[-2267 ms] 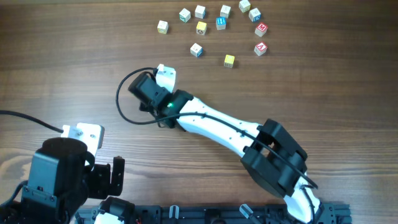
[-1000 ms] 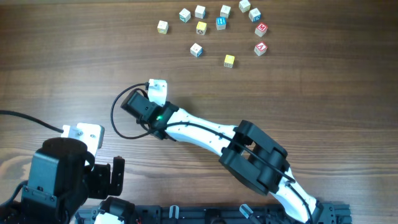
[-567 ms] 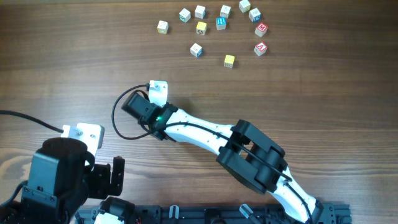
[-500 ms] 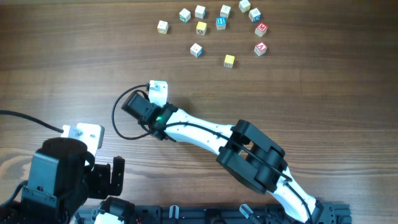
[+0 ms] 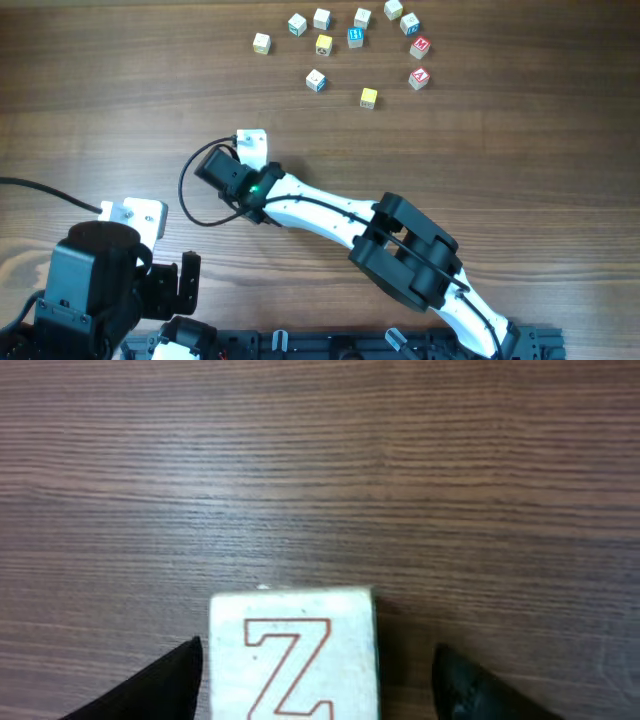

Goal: Form a tower

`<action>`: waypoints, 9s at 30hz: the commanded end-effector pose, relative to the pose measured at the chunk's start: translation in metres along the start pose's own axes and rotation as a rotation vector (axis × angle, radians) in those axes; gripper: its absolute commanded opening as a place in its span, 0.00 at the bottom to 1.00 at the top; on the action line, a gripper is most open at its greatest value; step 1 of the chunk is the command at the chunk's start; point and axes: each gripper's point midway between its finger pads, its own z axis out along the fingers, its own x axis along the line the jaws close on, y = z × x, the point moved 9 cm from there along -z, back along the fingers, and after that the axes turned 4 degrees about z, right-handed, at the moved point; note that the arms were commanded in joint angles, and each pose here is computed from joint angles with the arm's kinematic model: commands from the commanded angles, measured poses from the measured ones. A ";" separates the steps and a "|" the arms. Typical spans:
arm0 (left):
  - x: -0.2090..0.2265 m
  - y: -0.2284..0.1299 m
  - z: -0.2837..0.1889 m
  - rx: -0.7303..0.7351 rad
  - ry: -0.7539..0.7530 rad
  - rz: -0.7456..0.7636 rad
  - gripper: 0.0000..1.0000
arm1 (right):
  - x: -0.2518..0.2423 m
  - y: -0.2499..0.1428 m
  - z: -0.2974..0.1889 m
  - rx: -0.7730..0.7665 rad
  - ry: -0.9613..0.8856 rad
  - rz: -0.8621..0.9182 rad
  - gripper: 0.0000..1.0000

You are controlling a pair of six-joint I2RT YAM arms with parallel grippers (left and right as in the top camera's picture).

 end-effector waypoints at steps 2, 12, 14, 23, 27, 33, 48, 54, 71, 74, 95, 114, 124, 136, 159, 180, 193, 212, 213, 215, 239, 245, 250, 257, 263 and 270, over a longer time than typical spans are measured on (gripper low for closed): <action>0.000 0.000 -0.001 -0.004 0.004 0.006 1.00 | 0.016 0.026 -0.027 -0.024 -0.002 -0.022 0.81; 0.000 0.000 -0.001 -0.004 0.004 0.006 1.00 | -0.054 0.159 -0.073 -0.014 0.094 0.050 0.99; 0.000 0.000 -0.001 -0.004 0.004 0.006 1.00 | -0.097 0.197 -0.065 -0.029 0.118 0.129 1.00; 0.000 0.000 -0.001 -0.004 0.004 0.006 1.00 | -0.284 0.293 -0.045 -0.267 -0.118 0.247 1.00; 0.000 0.000 -0.001 -0.004 0.004 0.006 1.00 | -0.328 0.280 0.008 -0.209 -0.190 0.318 0.99; 0.000 0.000 -0.001 -0.004 0.004 0.006 1.00 | -0.342 0.254 0.071 -0.197 -0.265 0.436 0.98; 0.000 0.000 -0.001 -0.004 0.004 0.005 1.00 | -0.338 0.261 0.077 -0.229 -0.225 0.351 0.22; 0.000 0.000 -0.001 -0.004 0.004 0.006 1.00 | -0.286 0.295 -0.032 -0.252 -0.029 0.202 0.22; 0.000 0.000 -0.001 -0.004 0.004 0.006 1.00 | -0.032 0.094 -0.066 0.187 0.161 -0.329 0.28; 0.000 0.000 -0.001 -0.004 0.004 0.006 1.00 | -0.022 0.077 -0.060 0.188 0.185 -0.345 0.28; 0.000 0.000 -0.001 -0.004 0.004 0.006 1.00 | -0.015 0.056 -0.045 0.154 0.203 -0.332 0.45; 0.000 0.000 -0.001 -0.004 0.004 0.006 1.00 | -0.076 0.025 -0.034 0.255 0.123 -0.359 0.90; 0.000 0.000 -0.001 -0.004 0.004 0.006 1.00 | -0.068 0.013 -0.007 0.224 0.210 -0.346 0.81; 0.000 0.000 -0.001 -0.004 0.004 0.006 1.00 | -0.068 0.008 -0.003 0.244 0.215 -0.350 0.52; 0.000 0.000 -0.001 -0.004 0.004 0.006 1.00 | -0.145 0.054 -0.082 0.540 0.222 0.012 0.34; 0.000 0.000 -0.001 -0.004 0.004 0.006 1.00 | -0.180 0.016 -0.068 0.627 0.003 0.102 0.95; 0.000 0.000 -0.001 -0.004 0.004 0.006 1.00 | -0.171 0.016 -0.060 0.552 -0.075 0.322 0.67; 0.000 0.000 -0.001 -0.004 0.004 0.006 1.00 | -0.134 0.072 -0.016 0.314 0.440 0.155 0.36; 0.000 0.000 -0.001 -0.004 0.004 0.006 1.00 | -0.136 0.080 -0.013 0.269 0.448 0.163 0.38; 0.000 0.000 -0.001 -0.004 0.004 0.006 1.00 | -0.144 0.082 0.003 0.250 0.416 0.223 0.43; 0.000 0.000 -0.001 -0.004 0.004 0.006 1.00 | -0.148 0.098 0.010 0.386 0.518 0.721 0.79; 0.000 0.000 -0.001 -0.004 0.004 0.006 1.00 | -0.159 0.101 -0.005 0.391 0.268 0.700 0.99; 0.000 0.000 -0.001 -0.004 0.004 0.006 1.00 | -0.157 0.134 -0.065 0.293 0.199 0.647 0.99; 0.000 0.000 -0.001 -0.004 0.004 0.006 1.00 | -0.150 0.142 -0.079 0.310 0.233 0.619 0.95; 0.000 0.000 -0.001 -0.004 0.004 0.006 1.00 | -0.143 0.178 -0.128 0.241 0.132 0.635 0.93; 0.000 0.000 -0.001 -0.004 0.004 0.006 1.00 | -0.115 0.146 -0.071 0.368 0.061 0.637 0.89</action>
